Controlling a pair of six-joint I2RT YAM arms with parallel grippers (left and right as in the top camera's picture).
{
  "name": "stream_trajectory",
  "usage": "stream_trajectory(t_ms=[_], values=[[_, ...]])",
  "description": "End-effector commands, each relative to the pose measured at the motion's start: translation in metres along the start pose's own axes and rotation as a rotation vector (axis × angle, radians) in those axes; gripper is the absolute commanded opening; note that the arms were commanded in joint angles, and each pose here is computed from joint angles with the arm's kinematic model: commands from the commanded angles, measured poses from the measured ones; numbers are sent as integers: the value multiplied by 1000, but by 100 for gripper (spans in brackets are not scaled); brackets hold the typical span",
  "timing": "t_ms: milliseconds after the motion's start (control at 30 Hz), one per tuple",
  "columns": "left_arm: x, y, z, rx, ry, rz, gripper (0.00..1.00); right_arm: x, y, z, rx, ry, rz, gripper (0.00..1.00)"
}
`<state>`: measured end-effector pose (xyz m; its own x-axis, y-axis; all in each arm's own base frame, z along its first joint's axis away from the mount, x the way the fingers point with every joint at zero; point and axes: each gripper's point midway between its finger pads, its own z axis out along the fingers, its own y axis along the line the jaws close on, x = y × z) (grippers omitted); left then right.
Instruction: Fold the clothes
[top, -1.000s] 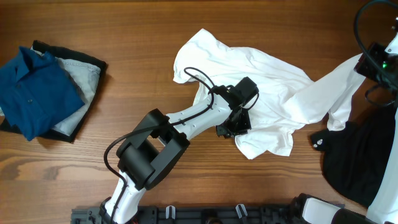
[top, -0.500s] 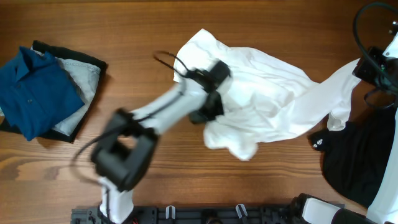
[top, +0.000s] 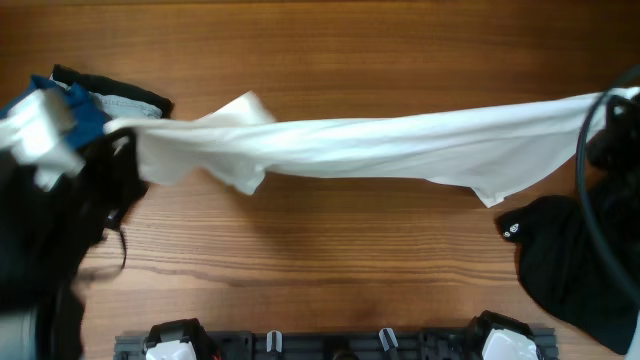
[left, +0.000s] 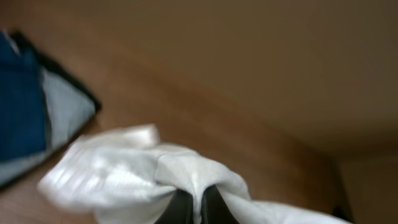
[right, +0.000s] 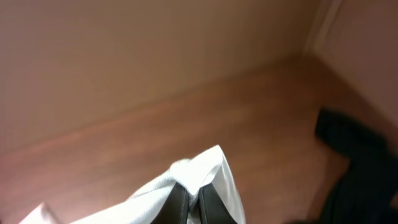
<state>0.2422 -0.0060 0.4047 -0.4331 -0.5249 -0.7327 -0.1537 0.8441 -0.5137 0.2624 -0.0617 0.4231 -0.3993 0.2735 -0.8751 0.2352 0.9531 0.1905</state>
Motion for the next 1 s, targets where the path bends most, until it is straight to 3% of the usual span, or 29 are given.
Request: stream_trajectory(t_ms=[0,133,267,400,500,633,733,833,900,967], values=[[-19,-24,-56,95,-177,62,4,-24,11,-47,-17,-174,-46,4],[-22,-22,-52,80,-178,61,4,-39,15,-58,-27,-255,-61,4],[-31,-11,-9,30,-107,41,4,-44,11,-19,-35,-192,-54,4],[-34,14,85,-46,53,-5,4,-20,10,86,-135,45,-40,4],[-33,41,181,-78,146,-32,4,6,13,189,-203,183,-19,4],[-60,40,275,61,59,-41,4,-21,39,265,-283,24,44,4],[-132,0,265,200,-160,-87,4,-92,61,244,-371,-223,146,4],[-205,-48,209,323,-360,-57,4,-157,71,196,-395,-398,154,4],[-235,-67,170,352,-430,-33,4,-182,73,168,-371,-447,122,4],[-232,-67,153,312,-374,-28,4,-175,67,164,-312,-391,83,4]])
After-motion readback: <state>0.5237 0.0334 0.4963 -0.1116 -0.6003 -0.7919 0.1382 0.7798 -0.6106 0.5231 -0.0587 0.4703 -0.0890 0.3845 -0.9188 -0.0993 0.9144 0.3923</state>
